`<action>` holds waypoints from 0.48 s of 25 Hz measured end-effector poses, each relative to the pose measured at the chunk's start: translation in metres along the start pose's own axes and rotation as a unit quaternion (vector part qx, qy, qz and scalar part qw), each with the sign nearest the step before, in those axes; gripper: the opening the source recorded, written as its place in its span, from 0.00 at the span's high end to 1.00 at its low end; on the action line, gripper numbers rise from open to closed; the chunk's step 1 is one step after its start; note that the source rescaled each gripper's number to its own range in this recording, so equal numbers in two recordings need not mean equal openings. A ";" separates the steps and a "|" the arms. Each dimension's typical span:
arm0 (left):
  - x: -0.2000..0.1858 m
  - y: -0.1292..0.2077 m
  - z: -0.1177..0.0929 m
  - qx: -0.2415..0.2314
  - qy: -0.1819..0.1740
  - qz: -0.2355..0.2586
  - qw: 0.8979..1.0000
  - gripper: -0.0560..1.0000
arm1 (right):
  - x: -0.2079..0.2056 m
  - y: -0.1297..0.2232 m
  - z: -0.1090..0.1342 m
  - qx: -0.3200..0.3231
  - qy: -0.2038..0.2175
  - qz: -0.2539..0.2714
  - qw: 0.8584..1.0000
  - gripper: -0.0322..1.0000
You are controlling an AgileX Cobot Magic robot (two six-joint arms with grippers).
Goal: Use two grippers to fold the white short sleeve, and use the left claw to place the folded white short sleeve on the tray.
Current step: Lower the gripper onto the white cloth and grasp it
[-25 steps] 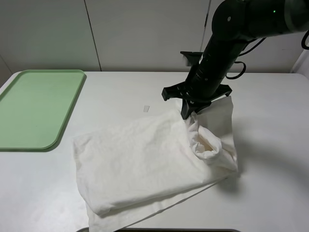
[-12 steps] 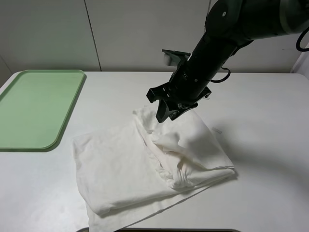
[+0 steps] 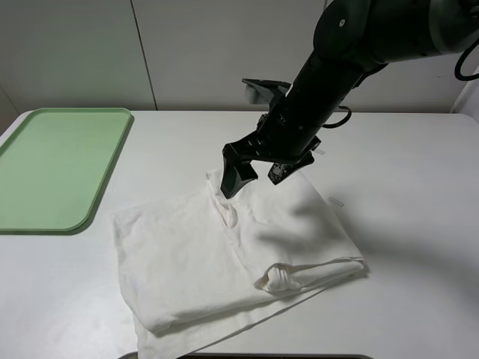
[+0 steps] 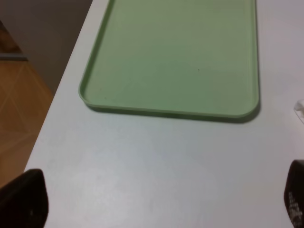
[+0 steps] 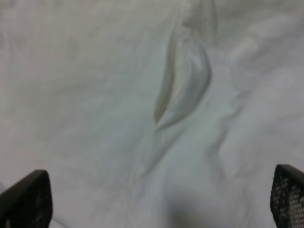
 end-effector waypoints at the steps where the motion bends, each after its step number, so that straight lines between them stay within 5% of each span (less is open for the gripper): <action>1: 0.000 0.000 0.000 0.000 0.000 0.000 1.000 0.00 | 0.000 0.000 0.000 -0.001 0.001 0.001 1.000 0.00; 7: 0.000 0.000 0.000 0.000 0.000 0.000 1.000 0.00 | -0.001 0.002 -0.011 -0.029 0.034 0.006 0.999 0.00; 12: 0.000 0.000 0.000 0.000 0.000 -0.001 1.000 0.00 | -0.034 -0.005 -0.046 -0.063 0.158 -0.027 0.985 0.00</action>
Point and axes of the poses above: a point on each arm's last joint axis where the gripper is mounted, x pointing out along that axis toward the gripper, z along the wrist's bending axis when the last joint is at zero, y = z × x, the point moved 8 cm from there along x, pointing out along that axis toward the gripper, and after that the axes turned 13 degrees about x, right-handed, at the moved point
